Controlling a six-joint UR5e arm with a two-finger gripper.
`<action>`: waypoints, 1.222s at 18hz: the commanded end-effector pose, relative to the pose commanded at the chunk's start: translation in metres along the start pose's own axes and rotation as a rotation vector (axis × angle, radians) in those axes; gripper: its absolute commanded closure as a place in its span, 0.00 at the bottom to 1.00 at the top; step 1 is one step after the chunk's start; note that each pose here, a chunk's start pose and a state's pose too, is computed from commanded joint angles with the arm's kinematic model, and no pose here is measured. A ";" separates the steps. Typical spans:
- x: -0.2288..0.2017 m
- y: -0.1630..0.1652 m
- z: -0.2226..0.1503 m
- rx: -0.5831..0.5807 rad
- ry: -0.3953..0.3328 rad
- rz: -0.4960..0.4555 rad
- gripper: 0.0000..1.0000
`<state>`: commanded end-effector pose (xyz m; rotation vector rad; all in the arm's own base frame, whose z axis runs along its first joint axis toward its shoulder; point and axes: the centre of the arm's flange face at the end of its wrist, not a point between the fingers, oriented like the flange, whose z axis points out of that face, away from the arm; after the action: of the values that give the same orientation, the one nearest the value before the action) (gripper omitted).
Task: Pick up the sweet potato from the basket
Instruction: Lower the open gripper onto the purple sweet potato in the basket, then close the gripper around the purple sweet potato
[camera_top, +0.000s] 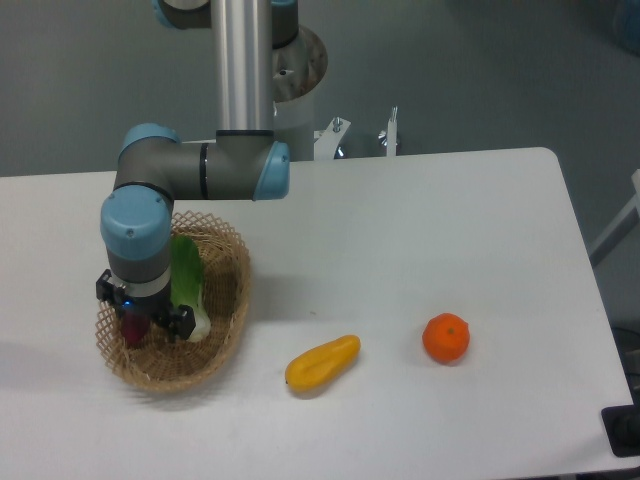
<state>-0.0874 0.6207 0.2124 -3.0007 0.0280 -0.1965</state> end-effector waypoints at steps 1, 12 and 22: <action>0.000 0.001 0.001 -0.002 -0.001 0.003 0.00; 0.001 -0.006 0.009 0.008 0.040 0.046 0.61; -0.001 -0.008 -0.023 0.069 0.063 0.066 0.75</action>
<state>-0.0914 0.6259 0.2364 -2.9189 0.1238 -0.2786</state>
